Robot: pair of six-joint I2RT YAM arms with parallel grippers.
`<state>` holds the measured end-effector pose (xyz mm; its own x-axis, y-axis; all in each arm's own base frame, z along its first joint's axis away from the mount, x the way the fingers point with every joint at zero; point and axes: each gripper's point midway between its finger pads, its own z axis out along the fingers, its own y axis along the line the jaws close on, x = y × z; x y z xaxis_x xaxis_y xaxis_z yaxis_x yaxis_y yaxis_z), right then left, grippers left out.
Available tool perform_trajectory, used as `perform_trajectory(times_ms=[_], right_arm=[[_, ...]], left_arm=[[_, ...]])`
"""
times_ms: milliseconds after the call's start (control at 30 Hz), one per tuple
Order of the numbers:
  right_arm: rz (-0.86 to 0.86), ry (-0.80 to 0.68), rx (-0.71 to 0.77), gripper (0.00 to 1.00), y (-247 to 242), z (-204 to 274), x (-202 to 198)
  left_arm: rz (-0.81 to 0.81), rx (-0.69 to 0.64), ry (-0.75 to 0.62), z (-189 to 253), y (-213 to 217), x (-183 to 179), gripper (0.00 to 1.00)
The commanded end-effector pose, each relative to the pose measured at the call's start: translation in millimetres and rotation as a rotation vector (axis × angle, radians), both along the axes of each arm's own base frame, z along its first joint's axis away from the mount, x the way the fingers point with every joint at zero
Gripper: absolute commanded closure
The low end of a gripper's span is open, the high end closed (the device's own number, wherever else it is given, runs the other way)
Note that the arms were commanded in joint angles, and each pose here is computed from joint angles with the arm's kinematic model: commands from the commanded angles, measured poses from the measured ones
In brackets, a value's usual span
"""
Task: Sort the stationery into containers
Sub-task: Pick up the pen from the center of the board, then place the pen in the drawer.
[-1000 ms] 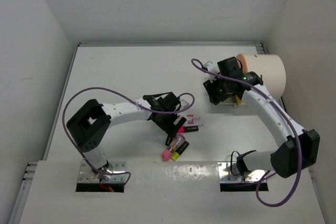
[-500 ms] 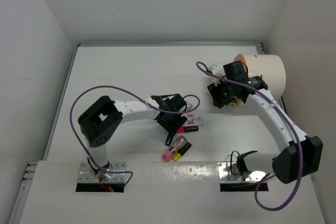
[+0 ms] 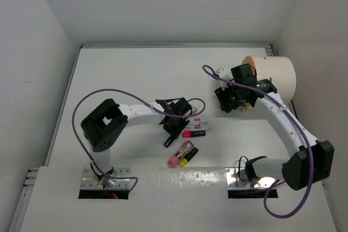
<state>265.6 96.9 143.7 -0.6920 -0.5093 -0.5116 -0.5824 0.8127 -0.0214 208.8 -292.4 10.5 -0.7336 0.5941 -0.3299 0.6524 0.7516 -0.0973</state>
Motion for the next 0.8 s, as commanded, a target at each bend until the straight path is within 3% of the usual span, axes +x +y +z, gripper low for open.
perform_trajectory(times_ms=[0, 100, 267, 433, 467, 600, 767], right_arm=[[0.013, -0.027, 0.017, 0.57, 1.6, 7.7, 1.6], [0.016, -0.032, 0.018, 0.57, 2.2, 8.3, 3.0], [0.005, 0.000, 0.053, 0.56, 2.9, 4.1, -3.0], [-0.038, -0.062, 0.205, 0.56, 15.9, 29.2, -5.6], [-0.033, -0.079, 0.235, 0.56, 20.0, 34.6, -6.0], [-0.093, -0.213, 0.323, 0.56, 24.0, 74.6, 5.7], [-0.187, -0.413, 0.396, 0.56, 10.4, 142.8, 19.6]], left_arm=[[0.032, 0.009, 0.002, -5.2, 7.4, 4.8, 0.68], [0.046, -0.072, -0.016, 18.0, 7.3, 6.9, 0.72], [0.045, -0.314, -0.169, 108.1, 4.1, 19.0, 0.87], [0.058, -0.530, -0.355, 198.4, -12.1, 70.5, 0.95], [0.053, -0.622, -0.397, 228.3, -25.9, 81.9, 0.95], [-0.061, -0.828, -0.442, 268.7, -75.0, 112.8, 0.98], [-0.034, -1.046, -0.324, 294.2, -137.6, 144.4, 0.99]])
